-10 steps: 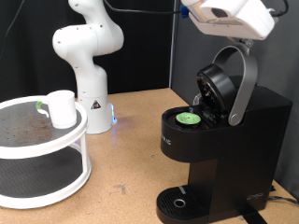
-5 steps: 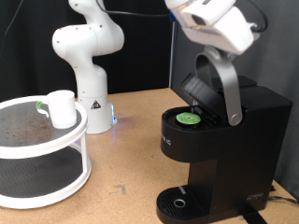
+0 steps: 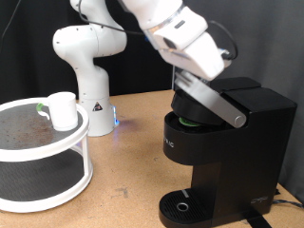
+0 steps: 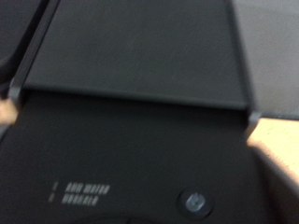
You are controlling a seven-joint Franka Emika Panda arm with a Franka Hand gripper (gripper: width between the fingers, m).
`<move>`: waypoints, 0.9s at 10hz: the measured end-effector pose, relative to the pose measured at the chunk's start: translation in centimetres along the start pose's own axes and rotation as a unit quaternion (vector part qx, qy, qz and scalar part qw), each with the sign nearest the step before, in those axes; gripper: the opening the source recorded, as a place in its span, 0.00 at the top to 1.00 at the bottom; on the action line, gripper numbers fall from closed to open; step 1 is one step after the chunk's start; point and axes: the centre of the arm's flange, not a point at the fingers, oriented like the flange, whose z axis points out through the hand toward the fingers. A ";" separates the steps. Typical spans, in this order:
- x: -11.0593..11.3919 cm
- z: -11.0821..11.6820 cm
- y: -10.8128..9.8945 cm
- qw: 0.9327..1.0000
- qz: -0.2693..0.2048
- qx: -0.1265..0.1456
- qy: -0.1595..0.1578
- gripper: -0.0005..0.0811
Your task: Make a cup of coffee with the keurig machine
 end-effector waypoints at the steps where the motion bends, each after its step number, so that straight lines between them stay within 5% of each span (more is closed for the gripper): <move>1: -1.0 0.4 0.4 1.000 -0.004 0.003 -0.004 0.99; 5: -4.2 1.7 1.7 1.000 -0.015 -0.008 -0.008 0.99; 9: -5.1 1.5 1.6 0.998 -0.046 -0.045 0.019 0.99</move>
